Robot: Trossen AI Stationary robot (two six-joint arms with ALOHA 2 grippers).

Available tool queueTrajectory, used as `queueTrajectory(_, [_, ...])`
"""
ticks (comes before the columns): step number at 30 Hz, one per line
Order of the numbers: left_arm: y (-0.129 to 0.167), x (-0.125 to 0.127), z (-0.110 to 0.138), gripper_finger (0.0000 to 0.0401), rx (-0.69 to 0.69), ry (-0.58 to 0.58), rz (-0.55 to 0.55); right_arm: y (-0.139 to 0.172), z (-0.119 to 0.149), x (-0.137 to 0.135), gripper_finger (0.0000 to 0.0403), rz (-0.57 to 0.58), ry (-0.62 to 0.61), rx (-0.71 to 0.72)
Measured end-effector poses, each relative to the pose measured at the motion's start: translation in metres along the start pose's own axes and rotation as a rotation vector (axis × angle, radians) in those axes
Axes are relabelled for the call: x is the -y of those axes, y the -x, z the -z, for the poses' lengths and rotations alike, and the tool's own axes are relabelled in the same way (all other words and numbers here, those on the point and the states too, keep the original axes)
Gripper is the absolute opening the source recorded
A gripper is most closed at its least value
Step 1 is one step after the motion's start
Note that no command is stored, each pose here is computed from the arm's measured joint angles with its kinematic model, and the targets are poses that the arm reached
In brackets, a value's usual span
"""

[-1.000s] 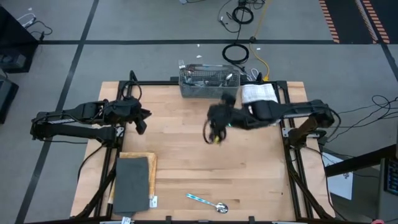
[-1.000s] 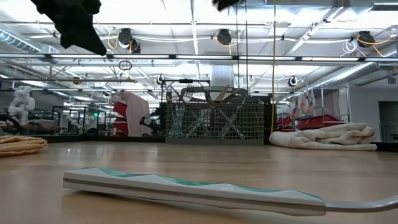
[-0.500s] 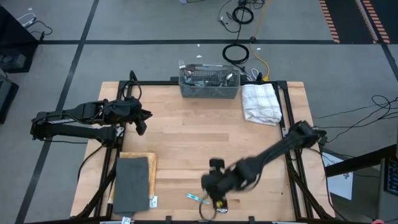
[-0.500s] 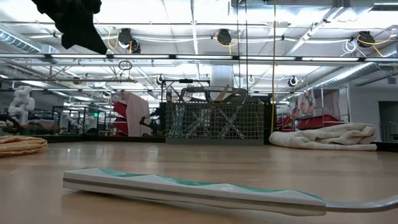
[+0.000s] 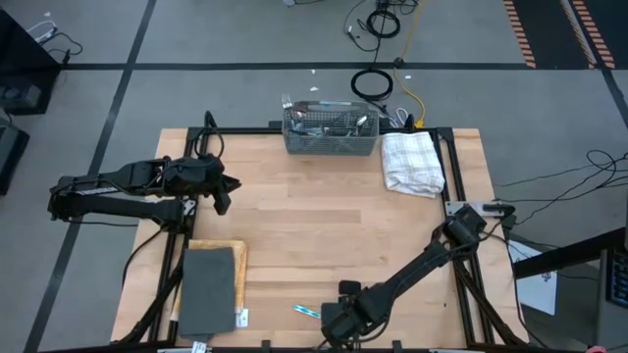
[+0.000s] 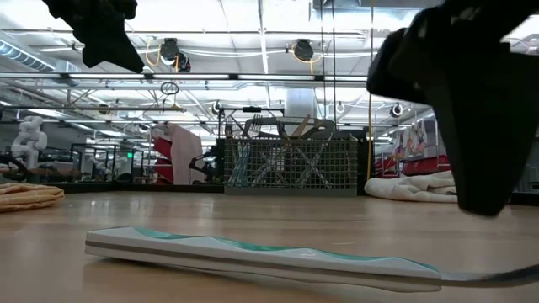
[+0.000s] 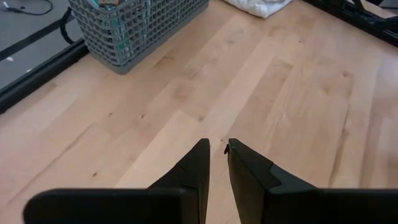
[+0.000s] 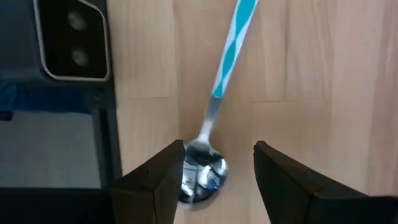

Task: Sort silverware
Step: Put the spoon into the silverware basket

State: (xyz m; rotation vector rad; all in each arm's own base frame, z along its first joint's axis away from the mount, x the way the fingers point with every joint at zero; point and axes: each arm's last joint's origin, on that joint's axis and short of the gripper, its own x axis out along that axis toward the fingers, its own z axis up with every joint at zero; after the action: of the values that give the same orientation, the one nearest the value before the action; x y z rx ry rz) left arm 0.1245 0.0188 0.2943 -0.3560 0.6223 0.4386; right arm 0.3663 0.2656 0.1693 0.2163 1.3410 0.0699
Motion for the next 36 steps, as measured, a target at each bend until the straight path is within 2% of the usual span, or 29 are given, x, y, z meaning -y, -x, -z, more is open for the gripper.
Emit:
queueTrajectory(4, [0.000,0.000,0.000,0.0063,0.000,-0.001,0.000,-0.005,0.003,-0.007,0.0183,-0.014,-0.030,0.021])
queueTrajectory(13, [0.000,0.000,0.000,0.0063,0.000,-0.009,-0.001,-0.011,-0.001,-0.008,0.0183,0.043,-0.062,0.119])
queueTrajectory(20, [0.000,0.000,0.000,0.0063,-0.001,-0.011,-0.002,-0.025,-0.001,-0.009,0.0179,0.033,-0.075,0.114])
queueTrajectory(23, [0.000,0.000,0.000,0.0063,-0.001,-0.011,-0.004,-0.025,0.001,-0.007,0.0149,0.053,-0.079,0.094])
queueTrajectory(27, [0.000,-0.001,0.000,0.0063,0.008,-0.011,-0.023,-0.030,0.008,-0.001,0.0068,0.117,-0.065,0.007])
queueTrajectory(30, [0.000,-0.001,0.000,0.0063,0.011,-0.011,-0.030,-0.043,0.011,0.001,0.0016,0.110,-0.003,-0.067])
queueTrajectory(36, [0.000,-0.001,0.000,0.0063,0.009,-0.009,-0.030,-0.048,0.012,0.004,0.0003,0.132,-0.007,-0.080])
